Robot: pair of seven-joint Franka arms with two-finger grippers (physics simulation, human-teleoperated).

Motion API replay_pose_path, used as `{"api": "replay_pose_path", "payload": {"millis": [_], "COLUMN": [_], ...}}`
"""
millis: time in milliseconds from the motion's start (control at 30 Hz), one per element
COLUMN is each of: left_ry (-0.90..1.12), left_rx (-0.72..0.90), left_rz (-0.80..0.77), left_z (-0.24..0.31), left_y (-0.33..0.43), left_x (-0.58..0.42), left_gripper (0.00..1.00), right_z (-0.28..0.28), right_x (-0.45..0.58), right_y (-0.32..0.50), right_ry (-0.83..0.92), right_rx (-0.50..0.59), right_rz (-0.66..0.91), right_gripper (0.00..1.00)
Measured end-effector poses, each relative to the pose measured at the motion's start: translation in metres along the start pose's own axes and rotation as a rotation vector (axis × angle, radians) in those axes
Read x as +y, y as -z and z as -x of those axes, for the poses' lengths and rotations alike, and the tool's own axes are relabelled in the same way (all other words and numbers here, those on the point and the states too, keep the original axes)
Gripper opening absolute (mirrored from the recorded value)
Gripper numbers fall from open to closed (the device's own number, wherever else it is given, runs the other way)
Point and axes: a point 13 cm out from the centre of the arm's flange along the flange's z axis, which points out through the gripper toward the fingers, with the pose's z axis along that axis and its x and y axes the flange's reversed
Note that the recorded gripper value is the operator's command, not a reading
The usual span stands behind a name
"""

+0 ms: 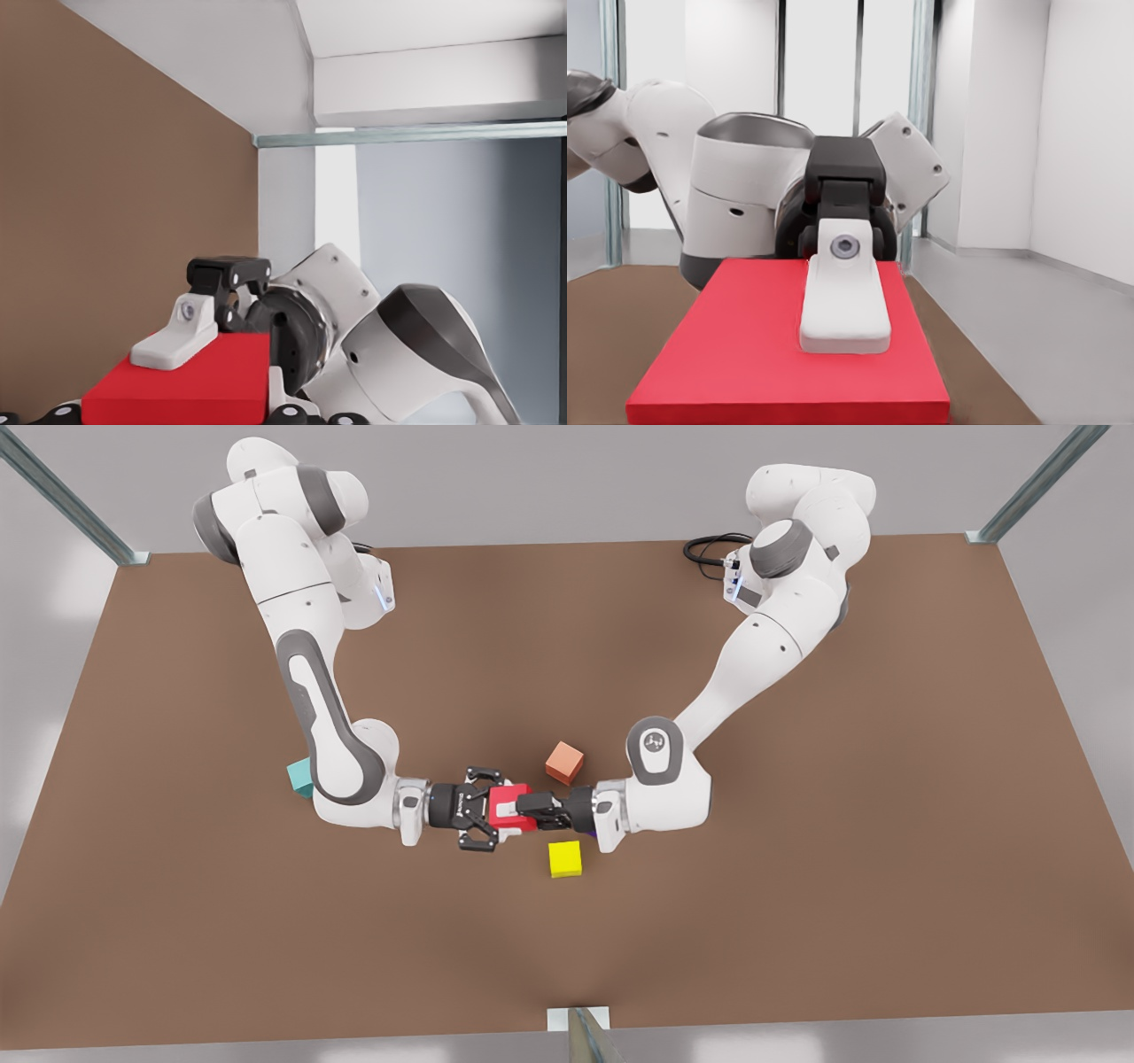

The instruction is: Pick up red wooden cube and pass to hand red wooden cube and place in blue wooden cube

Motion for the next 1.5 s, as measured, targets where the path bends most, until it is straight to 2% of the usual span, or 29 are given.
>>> {"api": "replay_pose_path", "payload": {"millis": [33,67,233,333,433,500,567,667,733,800,833,900,967,1100,1233,1500], "left_ry": [0.0,-0.001,-0.021,-0.004,-0.026,-0.071,-0.204,-0.331,-0.292,-0.145,-0.113,-0.063,-0.028,-0.028,-0.01,0.002], "left_rx": [-0.001,-0.002,-0.009,-0.032,-0.067,-0.101,-0.074,0.129,0.241,0.325,0.324,0.308,0.312,0.297,0.296,0.308], "left_rz": [-0.001,-0.007,-0.015,-0.009,0.041,0.107,0.304,0.76,1.016,1.385,1.445,1.45,1.427,1.383,1.361,1.355], "left_z": [0.0,0.0,0.004,0.022,0.049,0.087,0.098,0.049,0.02,-0.034,-0.057,-0.072,-0.074,-0.072,-0.075,-0.079], "left_y": [0.0,0.0,0.004,0.043,0.15,0.273,0.409,0.486,0.518,0.546,0.551,0.562,0.56,0.548,0.546,0.539], "left_x": [0.0,-0.001,-0.003,0.008,0.016,0.028,0.023,0.021,0.041,0.07,0.061,0.058,0.068,0.057,0.055,0.056], "left_gripper": [0.98,1.0,1.0,1.0,1.0,1.0,1.0,1.0,1.0,1.0,1.0,1.0,1.0,1.0,1.0,1.0], "right_z": [0.0,0.0,0.0,0.0,-0.001,-0.01,-0.018,-0.008,-0.008,-0.02,-0.028,-0.045,-0.055,-0.076,-0.107,-0.155], "right_x": [0.0,0.001,0.001,-0.002,-0.016,-0.027,-0.03,-0.024,-0.017,-0.008,-0.004,0.004,0.01,0.027,0.057,0.094], "right_y": [0.0,-0.001,-0.001,0.003,0.023,0.053,0.09,0.166,0.24,0.304,0.33,0.373,0.405,0.446,0.457,0.457], "right_ry": [0.001,0.001,0.003,0.008,0.022,0.028,0.029,0.051,0.072,0.079,0.076,0.053,0.029,-0.024,-0.068,-0.087], "right_rx": [0.0,0.001,0.001,0.004,0.016,0.049,0.104,0.271,0.474,0.707,0.818,1.01,1.157,1.343,1.42,1.474], "right_rz": [0.0,0.001,0.003,-0.001,-0.019,-0.026,-0.008,0.046,0.097,0.161,0.194,0.249,0.276,0.272,0.24,0.111], "right_gripper": [0.61,0.6,0.6,0.61,0.61,0.61,0.62,0.61,0.61,0.61,0.61,0.61,0.61,0.61,0.61,0.61]}}
